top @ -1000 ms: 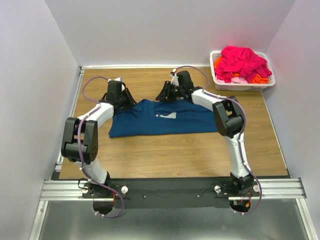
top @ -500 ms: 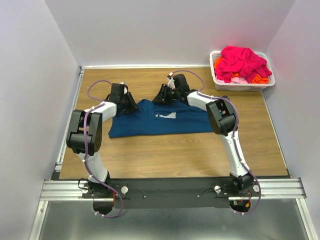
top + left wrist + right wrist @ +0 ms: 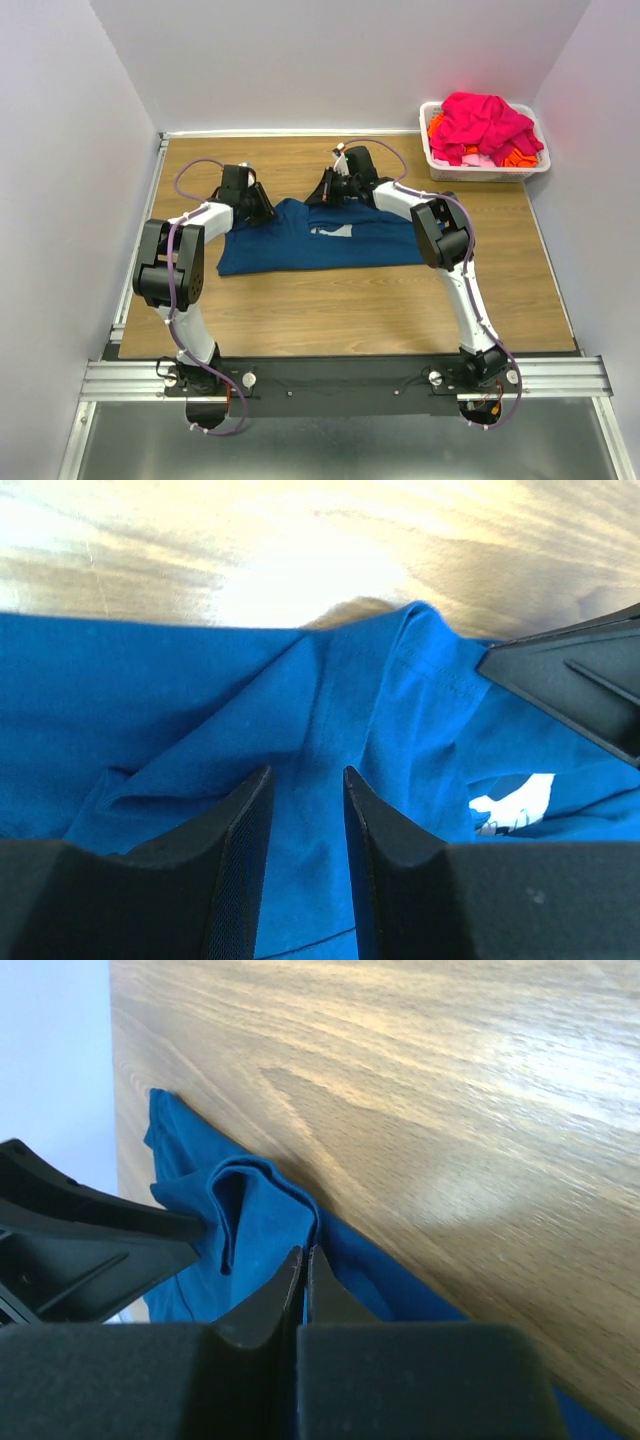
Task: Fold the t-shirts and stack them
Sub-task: Fold the tshirt
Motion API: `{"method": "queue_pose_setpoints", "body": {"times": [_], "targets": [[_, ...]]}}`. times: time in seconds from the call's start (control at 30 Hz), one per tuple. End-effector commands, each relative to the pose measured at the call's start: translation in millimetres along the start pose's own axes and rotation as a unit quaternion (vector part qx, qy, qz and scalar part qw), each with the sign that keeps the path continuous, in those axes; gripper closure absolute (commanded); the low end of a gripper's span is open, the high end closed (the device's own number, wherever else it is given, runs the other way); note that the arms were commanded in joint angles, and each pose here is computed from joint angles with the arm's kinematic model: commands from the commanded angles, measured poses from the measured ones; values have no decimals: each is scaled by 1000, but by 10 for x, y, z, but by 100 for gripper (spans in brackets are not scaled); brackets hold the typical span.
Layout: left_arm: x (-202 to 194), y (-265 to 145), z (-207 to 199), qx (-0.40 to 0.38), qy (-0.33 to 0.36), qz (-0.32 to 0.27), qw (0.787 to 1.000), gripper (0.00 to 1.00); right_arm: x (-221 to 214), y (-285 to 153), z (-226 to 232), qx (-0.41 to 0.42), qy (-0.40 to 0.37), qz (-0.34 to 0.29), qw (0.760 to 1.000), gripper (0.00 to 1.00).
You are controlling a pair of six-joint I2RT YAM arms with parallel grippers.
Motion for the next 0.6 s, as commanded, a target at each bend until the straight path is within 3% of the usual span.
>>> {"method": "queue_pose_setpoints", "body": {"times": [0.0, 0.2, 0.37, 0.4, 0.57], "targets": [[10, 29, -91, -12, 2, 8, 1000, 58, -5, 81, 24, 18, -8, 1, 1000, 95], [-37, -52, -131, -4, -1, 9, 1000, 58, 13, 77, 39, 20, -12, -1, 1000, 96], [18, -131, -141, 65, 75, -36, 994, 53, -13, 75, 42, 21, -11, 2, 1000, 96], [72, -143, -196, 90, 97, -66, 989, 52, -19, 76, 38, 20, -11, 2, 1000, 96], [123, -196, -228, 148, 166, -99, 970, 51, -27, 70, 49, 21, -13, 3, 1000, 96]]}}
Point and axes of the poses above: each gripper's point midway between its finger pads, its own y axis out along the fingers, its own z axis along the line the jaws close on, x = y × z, the point moved 3 cm from there along -y, back along the fingers, and after that the axes turned 14 degrees about -y, right-handed, at the moved point
